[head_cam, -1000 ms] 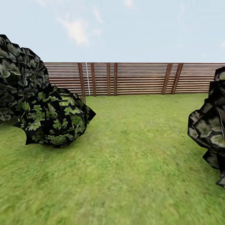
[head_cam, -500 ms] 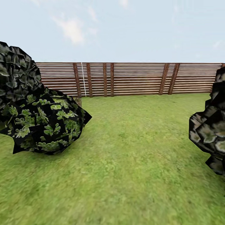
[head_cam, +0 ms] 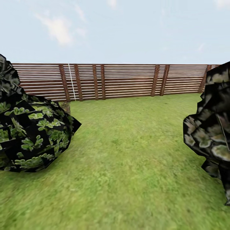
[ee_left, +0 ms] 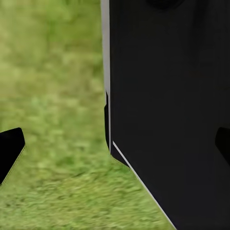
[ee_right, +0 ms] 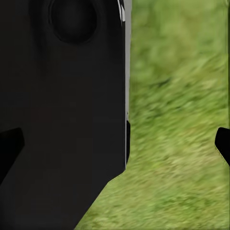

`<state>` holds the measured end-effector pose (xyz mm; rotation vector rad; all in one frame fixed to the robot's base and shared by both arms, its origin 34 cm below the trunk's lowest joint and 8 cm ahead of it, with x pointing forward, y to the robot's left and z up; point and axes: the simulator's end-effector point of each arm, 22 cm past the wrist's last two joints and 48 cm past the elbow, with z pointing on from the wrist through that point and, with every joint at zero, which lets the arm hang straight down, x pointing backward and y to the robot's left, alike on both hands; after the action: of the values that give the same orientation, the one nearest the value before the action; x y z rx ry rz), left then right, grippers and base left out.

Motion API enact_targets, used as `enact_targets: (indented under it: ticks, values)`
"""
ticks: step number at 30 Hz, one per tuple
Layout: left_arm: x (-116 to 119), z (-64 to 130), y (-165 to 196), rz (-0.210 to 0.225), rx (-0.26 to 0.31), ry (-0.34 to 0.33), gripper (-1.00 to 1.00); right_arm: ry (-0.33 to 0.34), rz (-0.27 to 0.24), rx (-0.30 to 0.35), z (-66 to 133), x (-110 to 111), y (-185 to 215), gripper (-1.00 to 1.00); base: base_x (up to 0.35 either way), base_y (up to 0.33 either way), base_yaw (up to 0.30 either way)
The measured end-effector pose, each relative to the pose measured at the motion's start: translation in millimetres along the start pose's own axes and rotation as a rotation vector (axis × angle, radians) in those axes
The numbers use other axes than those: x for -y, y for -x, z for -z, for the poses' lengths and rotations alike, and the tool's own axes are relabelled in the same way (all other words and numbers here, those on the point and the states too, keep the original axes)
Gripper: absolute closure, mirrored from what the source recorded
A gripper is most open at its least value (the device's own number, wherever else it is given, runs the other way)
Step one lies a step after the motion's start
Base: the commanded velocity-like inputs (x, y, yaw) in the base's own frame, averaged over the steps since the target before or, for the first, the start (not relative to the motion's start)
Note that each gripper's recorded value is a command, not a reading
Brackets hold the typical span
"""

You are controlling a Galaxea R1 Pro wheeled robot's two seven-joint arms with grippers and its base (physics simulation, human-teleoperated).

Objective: Take the three Easter eggs out of the wicker basket on the lawn in the garden, then place them on the lawn next to a single tree (choose any tree) so that all three eggs are next to the same tree and none are left in the basket.

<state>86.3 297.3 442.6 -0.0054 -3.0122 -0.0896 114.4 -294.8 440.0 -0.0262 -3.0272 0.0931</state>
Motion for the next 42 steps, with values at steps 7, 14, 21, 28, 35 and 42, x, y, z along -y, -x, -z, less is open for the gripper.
enact_targets:
  ticks: [7, 14, 21, 28, 35, 42]
  values:
    - [0.0, 0.0, 0.0, 0.0, 0.0, 0.0, -1.0, 0.0, 0.0, -0.001, 0.0, 0.0, -0.2, -1.0, 0.329, 0.0, -0.004]
    - [-0.2, 0.0, 0.1, 0.0, 0.0, 0.001, -1.0, 0.0, 0.0, -0.001, 0.0, 0.0, -0.3, -1.0, 0.329, 0.0, 0.0]
    - [-0.3, 0.0, 0.0, 0.001, 0.0, 0.001, -1.0, 0.0, 0.0, -0.001, 0.0, 0.0, -0.3, -1.0, 0.329, 0.0, 0.0]
    - [-0.3, 0.0, 0.1, 0.004, 0.0, 0.001, -1.0, 0.0, 0.0, -0.001, 0.0, 0.0, -0.3, -1.0, 0.328, 0.0, 0.0]
    - [-0.3, 0.0, 0.0, 0.001, 0.0, 0.001, -1.0, 0.0, 0.0, -0.001, 0.0, 0.0, -0.3, -1.0, 0.329, -0.04, 0.0]
    - [-0.3, 0.0, 0.1, 0.001, 0.0, 0.001, -1.0, 0.0, 0.001, -0.001, 0.0, 0.0, -0.3, -1.0, 0.329, -0.072, 0.0]
